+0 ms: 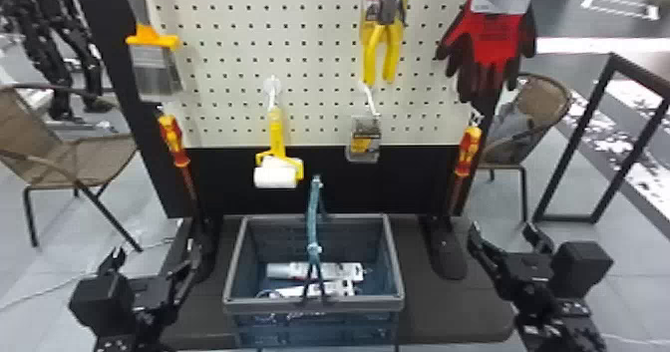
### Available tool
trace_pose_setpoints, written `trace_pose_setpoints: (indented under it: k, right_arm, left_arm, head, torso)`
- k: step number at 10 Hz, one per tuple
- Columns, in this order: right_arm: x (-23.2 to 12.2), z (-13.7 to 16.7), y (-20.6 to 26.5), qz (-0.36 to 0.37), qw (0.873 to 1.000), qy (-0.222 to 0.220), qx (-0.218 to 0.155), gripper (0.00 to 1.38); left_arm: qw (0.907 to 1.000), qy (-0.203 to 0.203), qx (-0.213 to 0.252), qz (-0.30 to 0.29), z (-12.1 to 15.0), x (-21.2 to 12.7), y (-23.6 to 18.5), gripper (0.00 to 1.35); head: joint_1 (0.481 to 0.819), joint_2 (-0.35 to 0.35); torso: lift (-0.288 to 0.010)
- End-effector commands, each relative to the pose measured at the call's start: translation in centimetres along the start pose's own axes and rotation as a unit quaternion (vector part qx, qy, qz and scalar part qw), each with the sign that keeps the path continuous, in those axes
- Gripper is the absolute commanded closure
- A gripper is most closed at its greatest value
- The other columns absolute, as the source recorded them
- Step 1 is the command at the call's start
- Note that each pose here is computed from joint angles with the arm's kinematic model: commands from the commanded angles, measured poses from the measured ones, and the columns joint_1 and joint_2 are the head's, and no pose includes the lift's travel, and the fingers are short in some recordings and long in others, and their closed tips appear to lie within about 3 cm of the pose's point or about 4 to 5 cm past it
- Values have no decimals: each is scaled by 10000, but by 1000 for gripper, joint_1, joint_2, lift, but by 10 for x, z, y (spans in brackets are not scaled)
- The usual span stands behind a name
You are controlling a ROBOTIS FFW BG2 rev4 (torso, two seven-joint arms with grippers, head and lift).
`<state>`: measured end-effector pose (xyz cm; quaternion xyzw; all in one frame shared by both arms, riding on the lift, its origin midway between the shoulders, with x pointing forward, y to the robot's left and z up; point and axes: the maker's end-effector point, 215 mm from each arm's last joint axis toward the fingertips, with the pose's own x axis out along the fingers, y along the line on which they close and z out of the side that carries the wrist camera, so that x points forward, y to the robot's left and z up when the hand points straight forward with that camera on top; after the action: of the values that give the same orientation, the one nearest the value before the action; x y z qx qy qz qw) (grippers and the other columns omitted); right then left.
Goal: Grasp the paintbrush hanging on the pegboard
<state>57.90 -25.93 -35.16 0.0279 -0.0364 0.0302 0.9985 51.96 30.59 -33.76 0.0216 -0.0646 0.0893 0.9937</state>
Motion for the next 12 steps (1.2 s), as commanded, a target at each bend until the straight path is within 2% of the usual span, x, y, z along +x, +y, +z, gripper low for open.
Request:
trace_pose_setpoints:
  k: [1, 8, 9, 12]
  right_arm:
    - [0, 0, 0, 2, 10000, 4, 4, 277]
    - [-1, -1, 0, -5, 10000, -6, 24, 277]
    - [-1, -2, -1, -18, 10000, 3, 78, 277]
    - [-2, -2, -2, -15, 10000, -3, 62, 277]
  left_arm:
    - [10000, 2, -12, 5, 0, 0, -1, 171]
    - [9999, -37, -101, -11, 3, 0, -4, 171]
    - [9998, -22, -213, -22, 12, 3, -2, 171]
    - [9982, -206, -567, -36, 80, 18, 20, 173]
  head:
    - [549, 0]
    - [549, 0]
    - [549, 0]
    - [549, 0]
  torso:
    - [-100]
    - [-100]
    - [-100]
    - [-100]
